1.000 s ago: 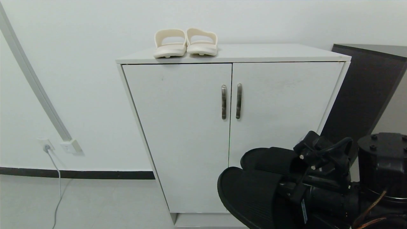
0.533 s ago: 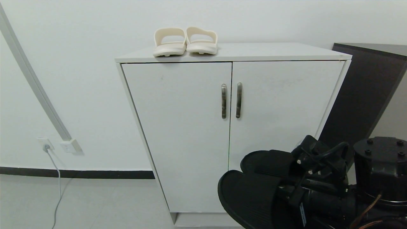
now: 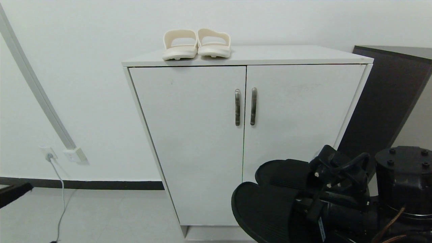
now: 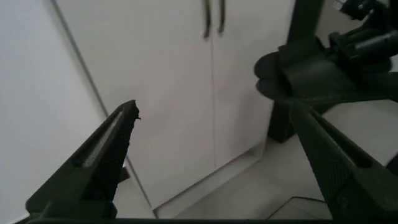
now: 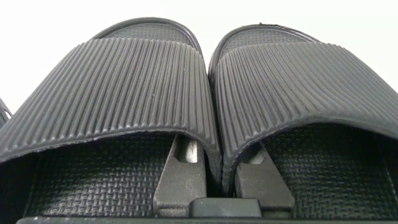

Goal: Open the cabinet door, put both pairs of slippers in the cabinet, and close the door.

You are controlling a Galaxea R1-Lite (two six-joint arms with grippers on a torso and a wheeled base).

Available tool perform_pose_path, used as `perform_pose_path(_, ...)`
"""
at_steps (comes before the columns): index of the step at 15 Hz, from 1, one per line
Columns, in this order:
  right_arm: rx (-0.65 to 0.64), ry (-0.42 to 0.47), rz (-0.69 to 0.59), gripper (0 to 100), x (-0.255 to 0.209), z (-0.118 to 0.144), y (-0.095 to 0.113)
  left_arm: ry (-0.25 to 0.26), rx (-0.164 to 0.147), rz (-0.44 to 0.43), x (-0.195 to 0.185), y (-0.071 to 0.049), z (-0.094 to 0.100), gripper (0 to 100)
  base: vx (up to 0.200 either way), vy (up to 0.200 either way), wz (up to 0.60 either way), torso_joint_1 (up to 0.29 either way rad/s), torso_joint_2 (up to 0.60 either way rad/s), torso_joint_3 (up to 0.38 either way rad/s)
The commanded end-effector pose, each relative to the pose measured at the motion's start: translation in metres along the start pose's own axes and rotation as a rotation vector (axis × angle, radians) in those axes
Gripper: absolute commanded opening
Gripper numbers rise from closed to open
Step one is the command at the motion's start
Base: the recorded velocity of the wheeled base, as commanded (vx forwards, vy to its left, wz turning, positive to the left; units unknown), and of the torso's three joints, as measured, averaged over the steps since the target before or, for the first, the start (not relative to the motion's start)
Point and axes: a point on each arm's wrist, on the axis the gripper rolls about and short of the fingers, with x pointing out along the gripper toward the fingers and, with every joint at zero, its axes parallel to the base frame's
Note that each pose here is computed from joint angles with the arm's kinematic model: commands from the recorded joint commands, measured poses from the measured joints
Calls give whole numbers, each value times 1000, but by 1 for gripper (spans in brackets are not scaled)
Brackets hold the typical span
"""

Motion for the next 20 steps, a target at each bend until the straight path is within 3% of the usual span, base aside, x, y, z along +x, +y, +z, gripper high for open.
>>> perform_pose_path(1,-9,4,4,0,0,-1,1,61,-44,-121,38,15,15,100,0,0,0,0,0,0)
perform_pose_path(4,-11,3,4,0,-1,-1,1,41,-35,-198,64,19,35,100,0,0,0,0,0,0)
perform_pose_path(5,-11,4,4,0,0,-1,1,44,-50,-239,73,17,41,100,0,0,0,0,0,0)
perform_pose_path(8,-12,6,4,0,0,-1,1,60,-122,-338,102,9,58,100,0,0,0,0,0,0)
perform_pose_path(11,-11,3,2,0,0,-1,1,58,-144,-401,138,-4,66,100,0,0,0,0,0,0)
perform_pose_path(13,-11,3,2,0,0,-1,1,41,-185,-441,166,-18,69,100,0,0,0,0,0,0)
perform_pose_path(17,-11,4,2,0,0,-1,1,46,-237,-496,206,-37,75,100,0,0,0,0,0,0)
perform_pose_path(20,-11,6,2,0,1,-2,1,51,-324,-527,225,-46,85,100,0,0,0,0,0,0)
